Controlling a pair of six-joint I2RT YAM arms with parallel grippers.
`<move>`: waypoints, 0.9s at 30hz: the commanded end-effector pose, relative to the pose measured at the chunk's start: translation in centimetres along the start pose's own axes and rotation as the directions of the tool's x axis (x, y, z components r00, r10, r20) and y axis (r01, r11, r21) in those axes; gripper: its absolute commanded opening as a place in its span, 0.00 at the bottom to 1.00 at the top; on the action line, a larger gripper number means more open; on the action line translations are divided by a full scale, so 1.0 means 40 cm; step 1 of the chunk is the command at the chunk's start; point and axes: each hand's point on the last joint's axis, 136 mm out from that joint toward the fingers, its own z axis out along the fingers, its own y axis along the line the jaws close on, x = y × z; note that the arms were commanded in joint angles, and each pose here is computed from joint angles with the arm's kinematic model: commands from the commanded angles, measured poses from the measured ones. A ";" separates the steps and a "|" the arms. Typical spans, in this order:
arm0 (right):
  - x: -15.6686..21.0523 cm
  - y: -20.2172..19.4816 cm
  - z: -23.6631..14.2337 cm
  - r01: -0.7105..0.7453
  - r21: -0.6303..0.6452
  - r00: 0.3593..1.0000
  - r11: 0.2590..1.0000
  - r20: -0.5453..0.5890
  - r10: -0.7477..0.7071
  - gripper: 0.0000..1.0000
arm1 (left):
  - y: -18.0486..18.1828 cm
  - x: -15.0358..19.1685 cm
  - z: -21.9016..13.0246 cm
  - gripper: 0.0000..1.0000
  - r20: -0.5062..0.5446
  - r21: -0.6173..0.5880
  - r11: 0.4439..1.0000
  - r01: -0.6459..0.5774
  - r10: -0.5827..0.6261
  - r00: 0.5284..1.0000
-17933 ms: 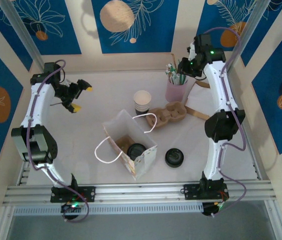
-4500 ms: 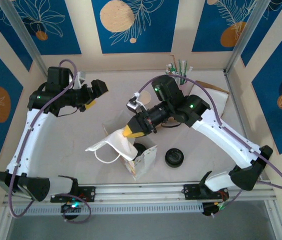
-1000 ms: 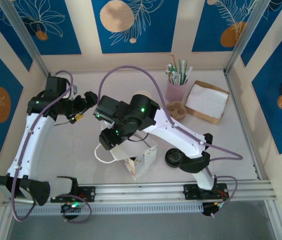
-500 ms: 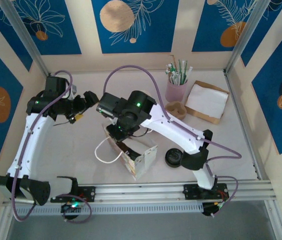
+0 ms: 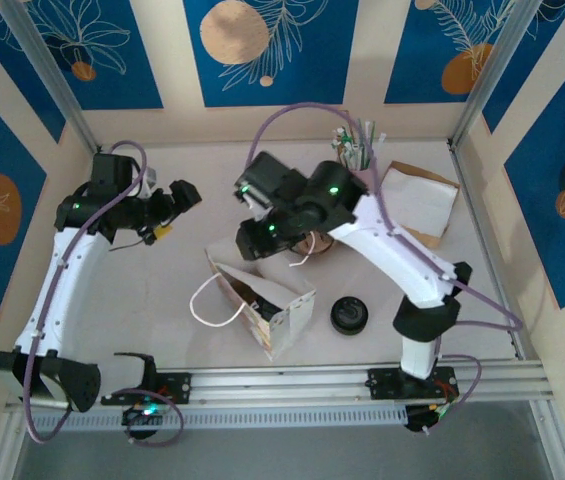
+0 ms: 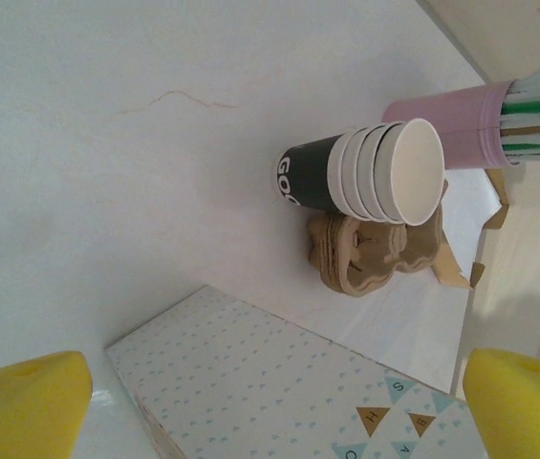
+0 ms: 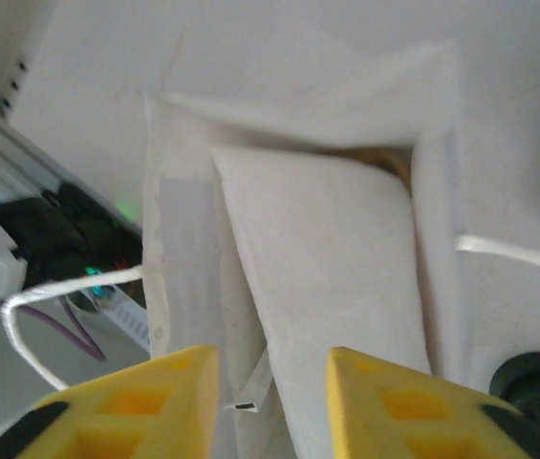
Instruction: Pack the takeout coffee
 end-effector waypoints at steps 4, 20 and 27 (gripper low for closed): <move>-0.067 -0.108 -0.217 -0.122 -0.057 0.952 0.991 0.277 0.133 0.55 | -0.079 -0.063 -0.088 1.00 0.142 0.059 0.996 -0.072 0.063 0.988; 0.049 -0.616 -0.268 -0.477 0.098 0.744 0.873 0.574 0.342 0.99 | 0.104 -0.171 -0.098 1.00 0.419 -0.309 0.943 -0.125 0.253 0.872; 0.120 -0.812 -0.197 -0.555 0.208 0.637 0.805 0.729 0.251 0.99 | 0.244 -0.156 -0.019 1.00 0.514 -0.384 0.919 -0.092 0.295 0.806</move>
